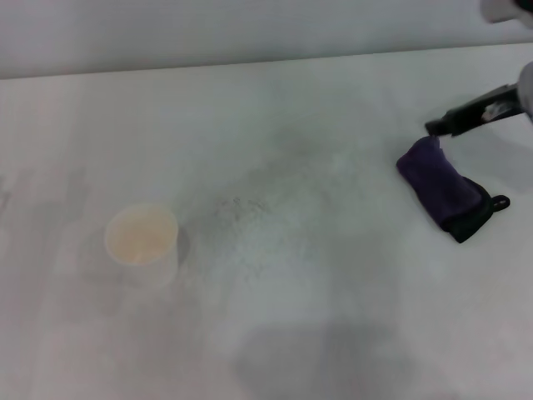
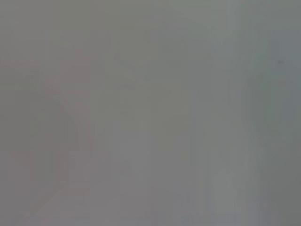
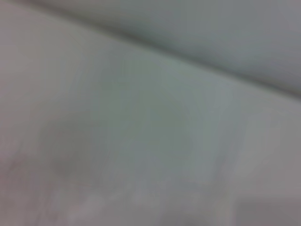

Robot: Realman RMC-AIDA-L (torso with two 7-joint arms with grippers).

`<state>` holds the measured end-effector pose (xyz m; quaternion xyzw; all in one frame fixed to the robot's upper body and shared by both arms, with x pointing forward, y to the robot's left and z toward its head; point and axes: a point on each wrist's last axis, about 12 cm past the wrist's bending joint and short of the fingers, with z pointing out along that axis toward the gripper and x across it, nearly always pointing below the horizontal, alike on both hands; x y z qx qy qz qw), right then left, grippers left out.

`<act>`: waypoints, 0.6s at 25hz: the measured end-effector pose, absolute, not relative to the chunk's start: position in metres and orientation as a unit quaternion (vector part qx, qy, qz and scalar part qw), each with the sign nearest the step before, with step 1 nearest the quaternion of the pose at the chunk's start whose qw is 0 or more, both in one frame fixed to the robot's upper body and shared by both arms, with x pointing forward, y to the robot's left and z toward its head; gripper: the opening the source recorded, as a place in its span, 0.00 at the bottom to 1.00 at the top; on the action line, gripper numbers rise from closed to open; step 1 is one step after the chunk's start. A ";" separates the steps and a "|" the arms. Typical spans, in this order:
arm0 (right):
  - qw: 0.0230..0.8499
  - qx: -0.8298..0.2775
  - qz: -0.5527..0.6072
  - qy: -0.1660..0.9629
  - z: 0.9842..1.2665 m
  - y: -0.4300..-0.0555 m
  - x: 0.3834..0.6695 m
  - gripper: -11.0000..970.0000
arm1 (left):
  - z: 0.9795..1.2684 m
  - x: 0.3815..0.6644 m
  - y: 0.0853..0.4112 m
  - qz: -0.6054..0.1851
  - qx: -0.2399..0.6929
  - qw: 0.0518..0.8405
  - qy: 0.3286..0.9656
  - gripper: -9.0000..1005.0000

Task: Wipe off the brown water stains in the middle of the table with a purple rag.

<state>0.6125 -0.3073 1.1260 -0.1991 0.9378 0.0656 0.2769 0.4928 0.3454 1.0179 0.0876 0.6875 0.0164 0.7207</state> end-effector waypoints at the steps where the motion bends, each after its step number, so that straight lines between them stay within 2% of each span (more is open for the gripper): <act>1: 0.299 -0.195 0.069 0.932 1.126 -0.315 0.612 0.44 | 1.018 0.493 0.346 0.019 0.089 0.721 0.687 0.87; 8: 0.414 -0.147 0.087 0.894 1.111 -0.359 0.609 0.44 | 1.017 0.493 0.343 0.029 0.081 0.724 0.684 0.88; 15: 0.531 -0.079 0.109 0.836 1.086 -0.393 0.584 0.44 | 1.016 0.492 0.342 0.031 0.039 0.730 0.681 0.87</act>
